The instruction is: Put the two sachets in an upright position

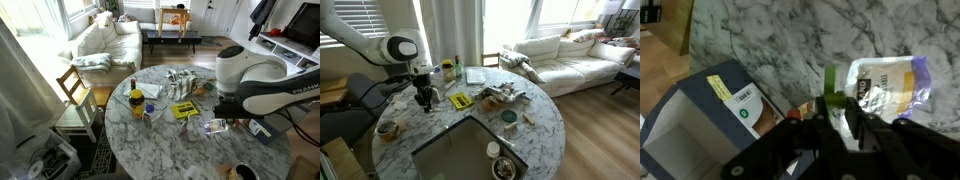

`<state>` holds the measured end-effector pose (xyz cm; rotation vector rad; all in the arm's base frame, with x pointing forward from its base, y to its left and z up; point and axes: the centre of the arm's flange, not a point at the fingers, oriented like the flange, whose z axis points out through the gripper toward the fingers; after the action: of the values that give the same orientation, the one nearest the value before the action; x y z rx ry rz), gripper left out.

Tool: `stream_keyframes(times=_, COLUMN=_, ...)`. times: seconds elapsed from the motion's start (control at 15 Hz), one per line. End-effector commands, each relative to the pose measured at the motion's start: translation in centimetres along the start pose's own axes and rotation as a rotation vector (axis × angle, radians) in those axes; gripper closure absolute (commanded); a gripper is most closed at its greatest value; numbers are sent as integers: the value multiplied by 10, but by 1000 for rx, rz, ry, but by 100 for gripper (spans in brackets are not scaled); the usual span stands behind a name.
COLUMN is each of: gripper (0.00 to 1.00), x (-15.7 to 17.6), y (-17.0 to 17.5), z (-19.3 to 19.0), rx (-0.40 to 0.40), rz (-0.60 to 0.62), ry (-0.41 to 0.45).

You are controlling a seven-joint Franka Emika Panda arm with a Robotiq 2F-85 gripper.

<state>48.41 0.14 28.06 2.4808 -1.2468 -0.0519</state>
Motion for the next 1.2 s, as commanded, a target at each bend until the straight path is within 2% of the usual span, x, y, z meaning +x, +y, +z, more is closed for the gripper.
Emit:
stream_keyframes(times=0.0, gripper=94, x=-3, y=-9, z=-11, rx=-123, rz=-56, ry=60)
stream_keyframes(times=0.27, gripper=94, x=-11, y=-18, z=-16, rx=-266, rz=-138, ry=134)
stream_keyframes(times=0.53, gripper=94, x=-28, y=-34, z=3, rx=-400, rz=-245, ry=178)
stream_keyframes(times=0.73, gripper=94, x=-37, y=-43, z=9, rx=-474, rz=-293, ry=230)
stream_keyframes(times=1.13, gripper=94, x=-49, y=-60, z=15, rx=-565, rz=-369, ry=312)
